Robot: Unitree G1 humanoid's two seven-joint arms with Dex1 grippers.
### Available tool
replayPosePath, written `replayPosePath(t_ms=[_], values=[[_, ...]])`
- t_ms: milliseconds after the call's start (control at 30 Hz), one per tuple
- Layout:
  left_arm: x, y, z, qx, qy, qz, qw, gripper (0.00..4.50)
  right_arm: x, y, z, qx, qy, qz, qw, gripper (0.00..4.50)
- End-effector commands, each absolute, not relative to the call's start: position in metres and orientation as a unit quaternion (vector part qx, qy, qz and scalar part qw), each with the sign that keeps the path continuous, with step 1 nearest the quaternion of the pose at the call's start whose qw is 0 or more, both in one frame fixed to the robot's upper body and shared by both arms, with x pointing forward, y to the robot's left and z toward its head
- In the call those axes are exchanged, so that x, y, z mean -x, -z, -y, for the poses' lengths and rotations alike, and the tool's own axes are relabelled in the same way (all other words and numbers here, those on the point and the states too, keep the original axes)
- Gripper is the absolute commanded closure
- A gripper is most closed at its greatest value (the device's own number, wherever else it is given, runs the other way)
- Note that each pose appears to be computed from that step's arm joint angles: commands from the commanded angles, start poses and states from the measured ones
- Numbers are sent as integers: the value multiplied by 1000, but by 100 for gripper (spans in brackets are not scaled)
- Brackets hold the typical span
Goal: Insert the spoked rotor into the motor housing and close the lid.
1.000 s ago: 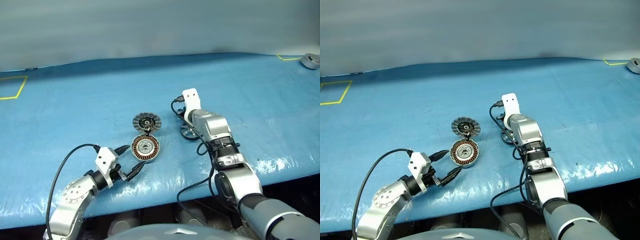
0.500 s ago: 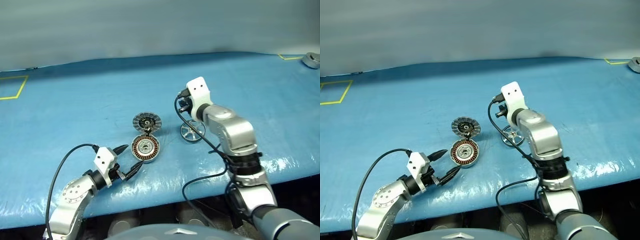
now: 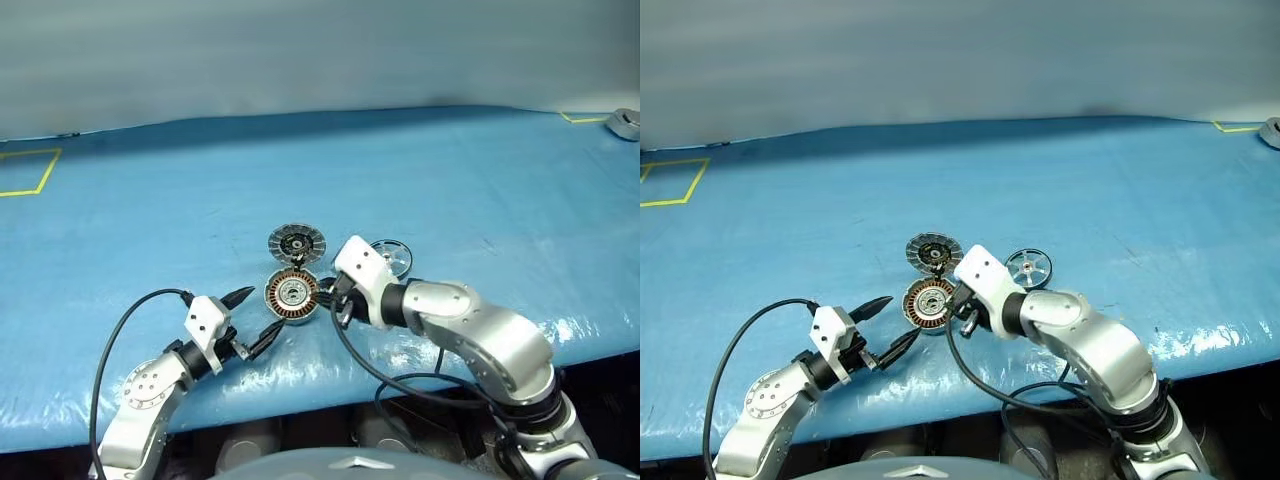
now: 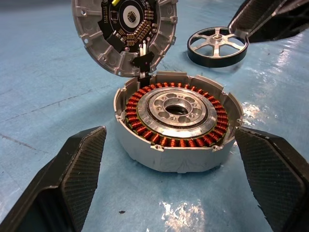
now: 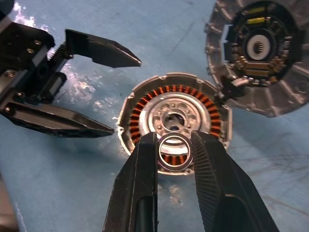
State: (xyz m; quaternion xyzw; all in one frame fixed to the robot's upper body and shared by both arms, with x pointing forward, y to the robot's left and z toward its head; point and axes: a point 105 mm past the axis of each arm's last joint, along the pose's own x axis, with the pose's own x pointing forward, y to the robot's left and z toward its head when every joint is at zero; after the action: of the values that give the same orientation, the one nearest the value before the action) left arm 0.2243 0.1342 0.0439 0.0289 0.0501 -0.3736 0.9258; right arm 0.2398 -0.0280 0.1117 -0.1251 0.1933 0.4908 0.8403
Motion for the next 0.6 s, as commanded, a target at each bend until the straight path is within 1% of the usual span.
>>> replayPosePath(t_ms=[33,167,300,600], values=[[-223,-51,-135,-31,375,-30,926,0,-244,-115,12,125,-493,-138,850,385],[-222,-51,-134,-31,377,-31,925,0,-259,-102,7,124,-464,-130,867,385],[-222,-51,-134,-30,378,-31,925,0,-266,-94,6,112,-449,-132,877,385],[-222,-51,-132,-29,380,-30,924,0,-270,-80,1,85,-437,-156,882,385]])
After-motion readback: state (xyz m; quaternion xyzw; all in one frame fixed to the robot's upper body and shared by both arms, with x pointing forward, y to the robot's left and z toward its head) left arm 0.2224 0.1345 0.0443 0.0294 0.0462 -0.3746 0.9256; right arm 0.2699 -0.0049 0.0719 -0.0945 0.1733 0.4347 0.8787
